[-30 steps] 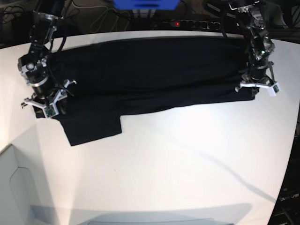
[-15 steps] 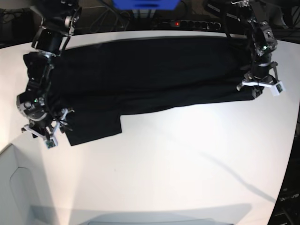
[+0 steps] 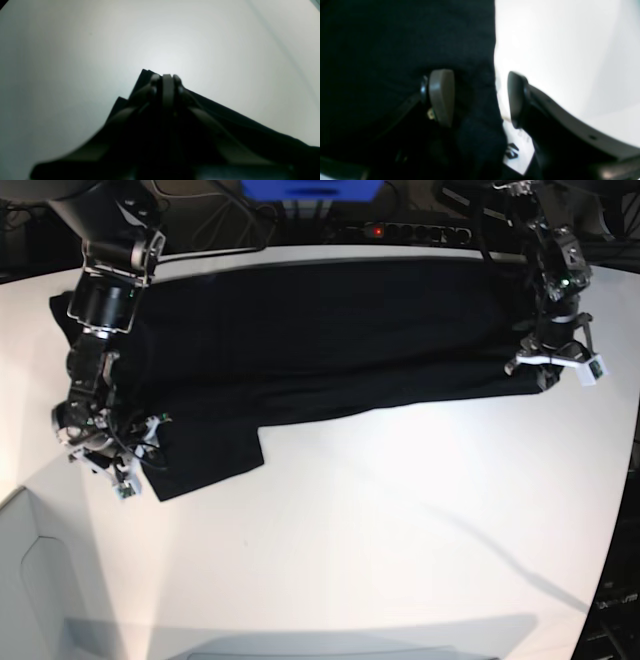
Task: Fold the T-shirt properly
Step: 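Lift the hem with both grippers and fold it toward the shoulder edge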
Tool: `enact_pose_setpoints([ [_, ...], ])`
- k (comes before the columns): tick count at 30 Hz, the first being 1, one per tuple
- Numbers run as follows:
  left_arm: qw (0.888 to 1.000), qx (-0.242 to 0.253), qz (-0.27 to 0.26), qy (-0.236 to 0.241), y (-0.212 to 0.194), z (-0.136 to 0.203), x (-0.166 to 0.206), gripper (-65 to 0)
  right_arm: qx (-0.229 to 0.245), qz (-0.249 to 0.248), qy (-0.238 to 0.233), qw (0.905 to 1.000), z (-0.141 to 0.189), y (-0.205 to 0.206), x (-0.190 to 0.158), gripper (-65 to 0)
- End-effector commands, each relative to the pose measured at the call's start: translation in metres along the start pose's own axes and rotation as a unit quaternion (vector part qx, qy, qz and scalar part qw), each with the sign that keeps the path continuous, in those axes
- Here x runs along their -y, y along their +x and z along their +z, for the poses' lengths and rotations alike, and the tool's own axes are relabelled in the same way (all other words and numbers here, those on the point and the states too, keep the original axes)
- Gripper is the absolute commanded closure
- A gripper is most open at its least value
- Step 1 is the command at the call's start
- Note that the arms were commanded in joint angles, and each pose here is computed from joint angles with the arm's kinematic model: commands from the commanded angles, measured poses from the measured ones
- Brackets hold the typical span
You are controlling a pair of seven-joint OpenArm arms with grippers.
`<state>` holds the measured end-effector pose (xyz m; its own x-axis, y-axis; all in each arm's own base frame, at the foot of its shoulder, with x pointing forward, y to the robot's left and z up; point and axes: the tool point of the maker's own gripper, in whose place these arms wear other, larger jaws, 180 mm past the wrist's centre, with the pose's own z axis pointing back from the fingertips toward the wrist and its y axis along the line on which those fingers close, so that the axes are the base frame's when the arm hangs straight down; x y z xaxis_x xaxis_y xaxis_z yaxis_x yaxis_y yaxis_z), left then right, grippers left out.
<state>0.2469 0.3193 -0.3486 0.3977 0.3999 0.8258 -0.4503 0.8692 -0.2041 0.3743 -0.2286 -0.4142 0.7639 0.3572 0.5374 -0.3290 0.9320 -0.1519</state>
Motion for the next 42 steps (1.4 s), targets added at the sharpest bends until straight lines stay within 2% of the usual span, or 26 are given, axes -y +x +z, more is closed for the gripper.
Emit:
enact_pose_setpoints([
  [1, 1.0, 0.025, -0.008, -0.003, 0.015, 0.002, 0.001, 0.0, 0.005, 0.002, -0.004, 1.0, 0.002, 0.006, 0.006, -34.4],
  [5, 1.0, 0.025, -0.007, -0.002, 0.016, 0.002, 0.0, 0.0, -0.005, 0.002, 0.006, 1.0, -0.002, -0.001, 0.001, -31.5],
  [7, 1.0, 0.026, -0.008, -0.002, 0.016, 0.002, 0.001, 0.0, -0.004, 0.002, 0.007, 1.0, -0.002, 0.0, 0.0, -23.9],
  [11, 1.0, 0.027, -0.007, -0.003, 0.017, 0.002, 0.001, 0.0, 0.006, 0.004, -0.002, 1.0, 0.002, 0.008, 0.006, -2.4],
  [12, 1.0, 0.027, -0.006, -0.003, 0.017, 0.002, 0.001, 0.0, 0.017, 0.008, -0.01, 0.9998, 0.008, 0.015, 0.01, 0.0],
  [16, 1.0, 0.028, -0.006, -0.005, 0.017, 0.002, 0.002, 0.0, 0.061, 0.033, -0.051, 0.9963, 0.037, 0.038, 0.02, 0.0],
  [19, 0.999, 0.037, -0.009, -0.009, 0.024, 0.005, 0.006, 0.0, 0.098, 0.057, -0.086, 0.9898, 0.069, 0.049, 0.021, 0.0],
  [25, 0.998, 0.06, -0.022, -0.024, 0.039, 0.019, 0.017, 0.0, 0.132, 0.095, -0.123, 0.9789, 0.116, 0.04, 0.005, 0.0],
  [27, 0.998, 0.06, -0.027, -0.025, 0.039, 0.024, 0.018, 0.0, 0.138, 0.09, -0.135, 0.9771, 0.13, 0.032, 0.002, 0.0],
  [31, 0.997, 0.058, -0.036, -0.026, 0.037, 0.032, 0.017, 0.0, 0.13, 0.073, -0.15, 0.9773, 0.145, 0.01, 0.001, 0.0],
  [37, 0.998, 0.05, -0.039, -0.003, 0.031, 0.039, -0.002, 0.0, 0.088, 0.017, -0.183, 0.979, 0.155, -0.038, 0.023, 0.0],
  [42, 0.998, 0.045, -0.041, 0.004, 0.027, 0.042, -0.009, 0.0, 0.051, 0.013, -0.181, 0.982, 0.158, -0.071, 0.018, 0.0],
])
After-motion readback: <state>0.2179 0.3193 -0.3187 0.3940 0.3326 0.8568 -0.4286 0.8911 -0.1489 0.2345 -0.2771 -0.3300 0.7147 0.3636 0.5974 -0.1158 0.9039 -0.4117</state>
